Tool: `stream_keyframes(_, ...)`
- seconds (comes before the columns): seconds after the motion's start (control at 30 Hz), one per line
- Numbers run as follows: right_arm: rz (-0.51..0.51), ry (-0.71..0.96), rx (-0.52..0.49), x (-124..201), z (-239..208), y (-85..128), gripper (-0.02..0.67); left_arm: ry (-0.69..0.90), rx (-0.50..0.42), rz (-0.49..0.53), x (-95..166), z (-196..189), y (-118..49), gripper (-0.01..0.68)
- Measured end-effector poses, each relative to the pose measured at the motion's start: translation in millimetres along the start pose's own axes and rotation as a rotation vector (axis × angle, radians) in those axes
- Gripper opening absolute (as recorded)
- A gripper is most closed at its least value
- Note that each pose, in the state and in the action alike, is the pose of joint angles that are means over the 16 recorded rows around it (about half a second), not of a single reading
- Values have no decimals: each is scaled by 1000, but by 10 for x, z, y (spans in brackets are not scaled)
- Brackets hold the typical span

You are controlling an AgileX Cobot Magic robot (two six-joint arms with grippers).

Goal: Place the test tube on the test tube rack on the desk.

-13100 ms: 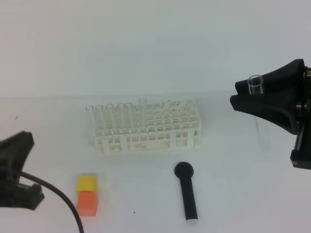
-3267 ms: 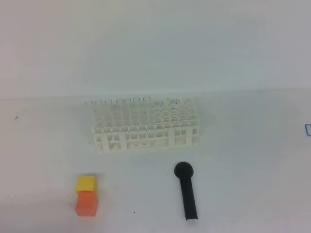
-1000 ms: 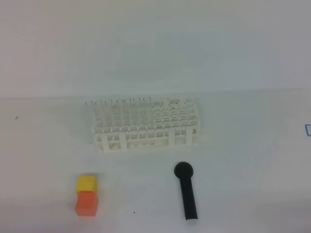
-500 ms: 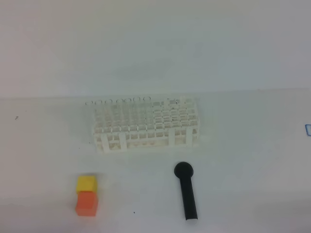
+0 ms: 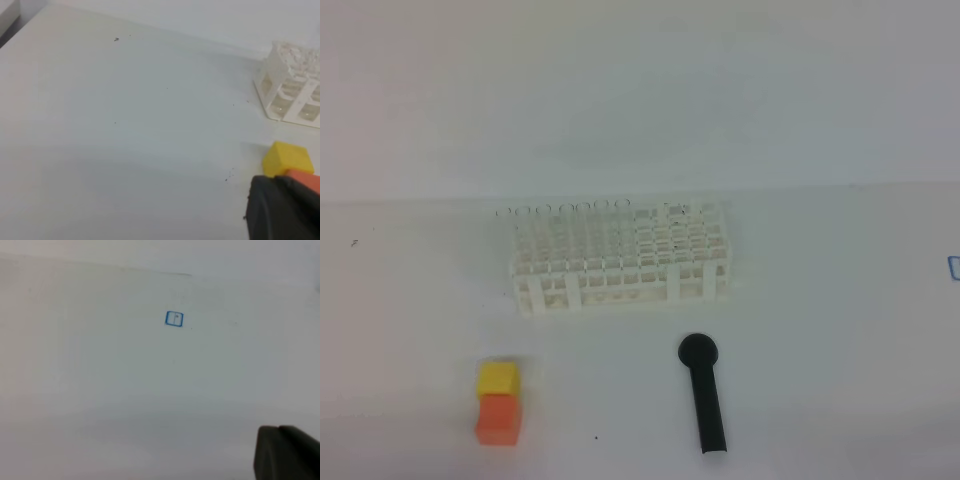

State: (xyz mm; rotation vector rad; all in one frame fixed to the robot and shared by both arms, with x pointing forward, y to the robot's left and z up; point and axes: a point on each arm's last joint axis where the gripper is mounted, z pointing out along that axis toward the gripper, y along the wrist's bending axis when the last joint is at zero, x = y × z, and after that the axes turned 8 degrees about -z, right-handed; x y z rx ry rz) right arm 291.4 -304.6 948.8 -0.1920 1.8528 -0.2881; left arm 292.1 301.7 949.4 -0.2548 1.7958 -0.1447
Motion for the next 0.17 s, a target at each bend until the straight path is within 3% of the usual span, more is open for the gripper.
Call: stream_keyframes(0.17, 0, 0, 0, 0, 0, 0, -1, 0, 0, 0, 0, 0, 0, -1)
